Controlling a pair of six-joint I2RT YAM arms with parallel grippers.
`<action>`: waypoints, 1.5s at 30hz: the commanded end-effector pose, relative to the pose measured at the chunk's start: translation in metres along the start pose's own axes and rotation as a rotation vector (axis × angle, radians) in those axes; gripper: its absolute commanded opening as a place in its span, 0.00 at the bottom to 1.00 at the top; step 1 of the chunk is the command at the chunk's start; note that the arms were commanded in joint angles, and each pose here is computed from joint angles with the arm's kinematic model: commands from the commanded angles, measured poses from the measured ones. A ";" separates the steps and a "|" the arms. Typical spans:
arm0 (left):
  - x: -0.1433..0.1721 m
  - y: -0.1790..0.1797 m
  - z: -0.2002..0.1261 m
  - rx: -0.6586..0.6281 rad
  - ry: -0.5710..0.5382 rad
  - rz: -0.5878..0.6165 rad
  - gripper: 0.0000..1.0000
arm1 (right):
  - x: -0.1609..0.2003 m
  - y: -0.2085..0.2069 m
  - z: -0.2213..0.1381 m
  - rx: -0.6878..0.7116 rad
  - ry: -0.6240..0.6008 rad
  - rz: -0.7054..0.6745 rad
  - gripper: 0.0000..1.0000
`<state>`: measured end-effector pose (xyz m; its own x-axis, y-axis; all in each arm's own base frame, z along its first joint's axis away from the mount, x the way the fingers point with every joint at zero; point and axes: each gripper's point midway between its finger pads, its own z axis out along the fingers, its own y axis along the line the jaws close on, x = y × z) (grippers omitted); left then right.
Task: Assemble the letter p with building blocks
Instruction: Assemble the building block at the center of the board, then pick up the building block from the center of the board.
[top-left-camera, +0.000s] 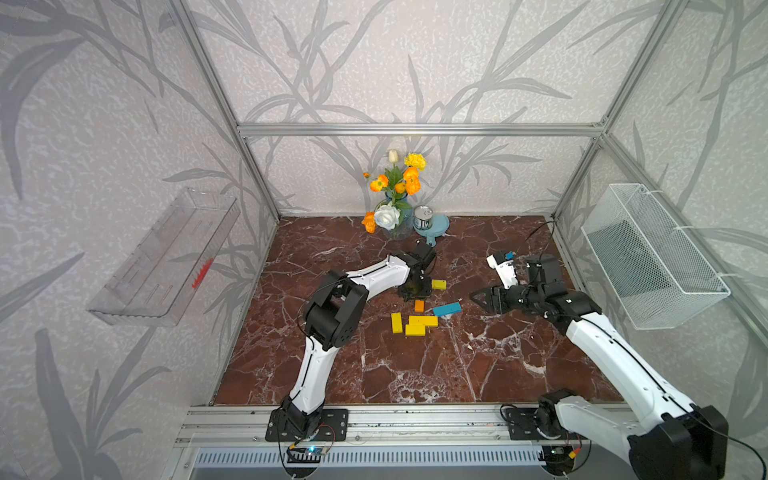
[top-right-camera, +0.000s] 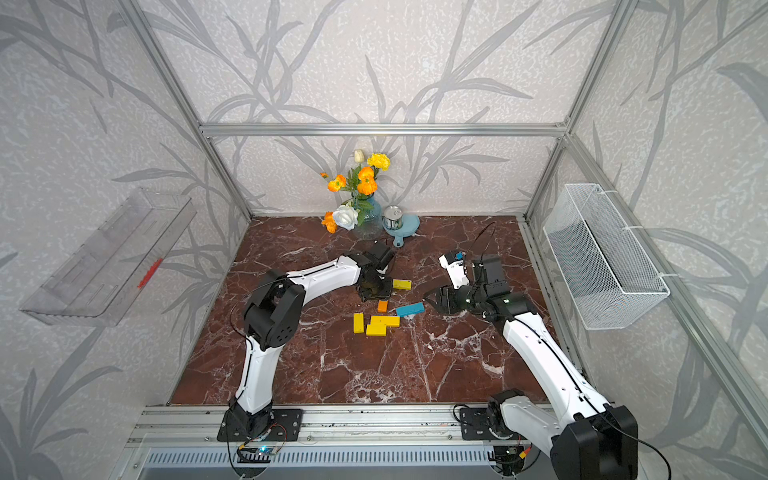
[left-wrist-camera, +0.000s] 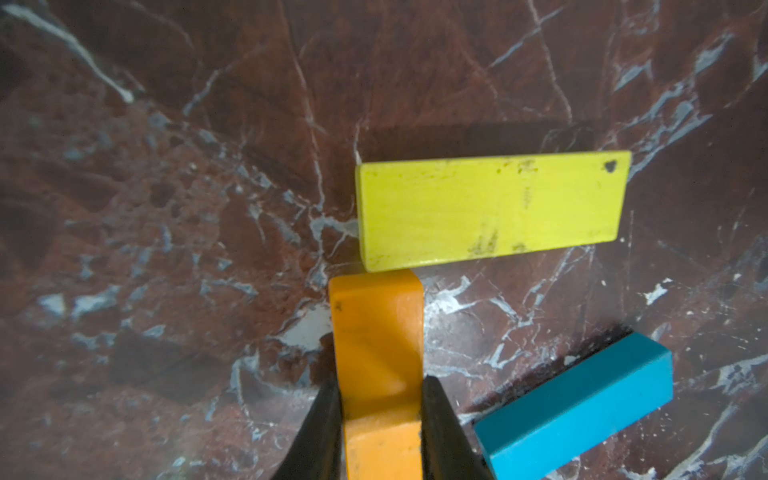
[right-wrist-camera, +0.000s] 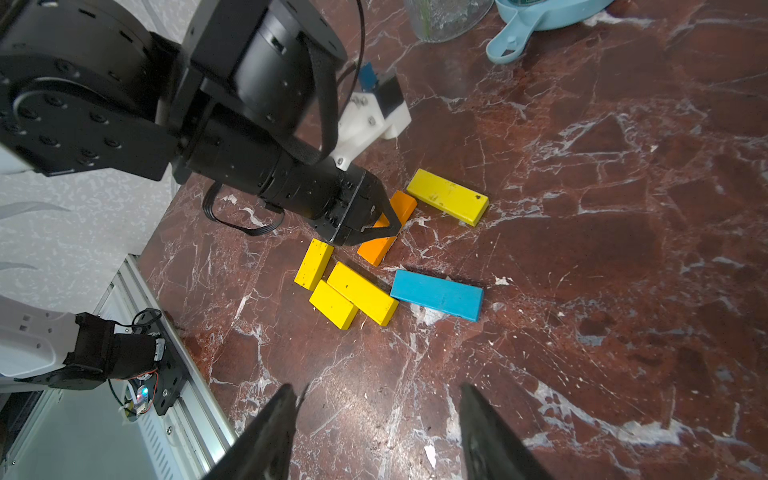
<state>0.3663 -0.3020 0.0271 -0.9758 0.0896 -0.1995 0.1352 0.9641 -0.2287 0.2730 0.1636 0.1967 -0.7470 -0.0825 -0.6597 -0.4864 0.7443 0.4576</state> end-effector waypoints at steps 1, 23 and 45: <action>0.000 -0.001 0.004 -0.013 0.005 -0.009 0.10 | 0.001 -0.001 0.000 0.000 -0.007 -0.002 0.62; 0.003 0.004 -0.009 -0.025 -0.011 -0.014 1.00 | 0.003 -0.001 0.000 -0.004 0.000 -0.007 0.62; -0.061 0.111 -0.288 0.094 -0.815 -0.212 1.00 | 0.028 0.030 0.060 -0.100 0.546 -0.599 0.68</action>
<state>0.3898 -0.1443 0.2848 -0.5843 -0.3071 -0.7512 0.0180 0.9205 -0.3903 0.2679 0.2349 0.1736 -0.5302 -0.6665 -0.5241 -0.8424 0.4841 0.2365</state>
